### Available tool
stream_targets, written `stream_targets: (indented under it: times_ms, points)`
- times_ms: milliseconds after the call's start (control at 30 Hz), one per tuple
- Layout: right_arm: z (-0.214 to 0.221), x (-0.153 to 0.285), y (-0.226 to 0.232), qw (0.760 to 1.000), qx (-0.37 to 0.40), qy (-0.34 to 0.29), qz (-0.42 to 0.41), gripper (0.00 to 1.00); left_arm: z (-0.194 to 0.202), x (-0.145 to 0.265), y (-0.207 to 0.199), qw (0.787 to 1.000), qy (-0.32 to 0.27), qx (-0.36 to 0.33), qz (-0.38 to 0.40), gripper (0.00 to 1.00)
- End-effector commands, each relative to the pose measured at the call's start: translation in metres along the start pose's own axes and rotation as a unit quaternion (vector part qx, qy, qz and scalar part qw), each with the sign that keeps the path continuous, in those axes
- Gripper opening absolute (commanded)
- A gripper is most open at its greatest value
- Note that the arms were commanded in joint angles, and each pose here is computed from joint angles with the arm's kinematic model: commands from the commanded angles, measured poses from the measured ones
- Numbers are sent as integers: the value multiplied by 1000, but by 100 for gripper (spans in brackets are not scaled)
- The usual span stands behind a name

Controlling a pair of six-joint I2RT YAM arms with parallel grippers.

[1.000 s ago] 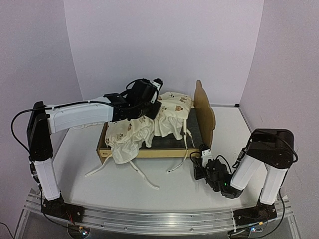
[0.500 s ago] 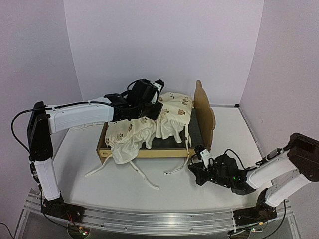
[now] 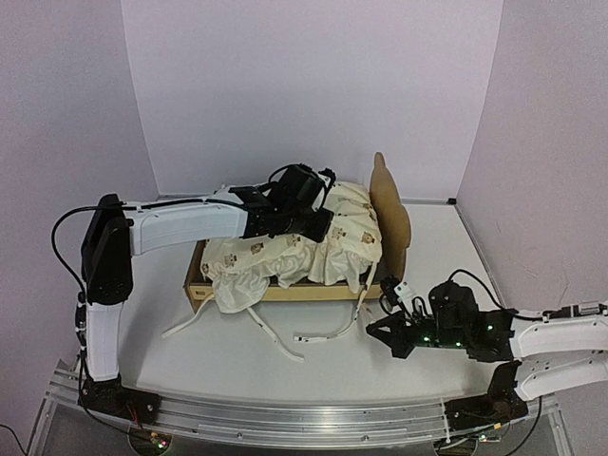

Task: Set up the pet bed

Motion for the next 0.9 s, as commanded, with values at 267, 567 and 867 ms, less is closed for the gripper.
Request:
stream_targets:
  times_ms: [267, 567, 867]
  points:
    - [-17, 58, 12, 998, -53, -14, -20, 0, -8, -3, -25, 999, 4, 14, 31, 27]
    - [-40, 86, 8, 997, -69, -26, 7, 0, 3, 46, -40, 998, 25, -49, 21, 82]
    - [-72, 107, 14, 997, -70, -44, 4, 0, 59, 93, -58, 991, 95, -81, 49, 79]
Point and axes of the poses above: each gripper's point midway between its finger pads, its own x axis back along the fingers, its own y axis along the line the jaws close on, z = x × y, the point moved 1 cm from there along x, back along the fingers, and after that the axes turned 7 degrees about x, right-handed, at the moved point
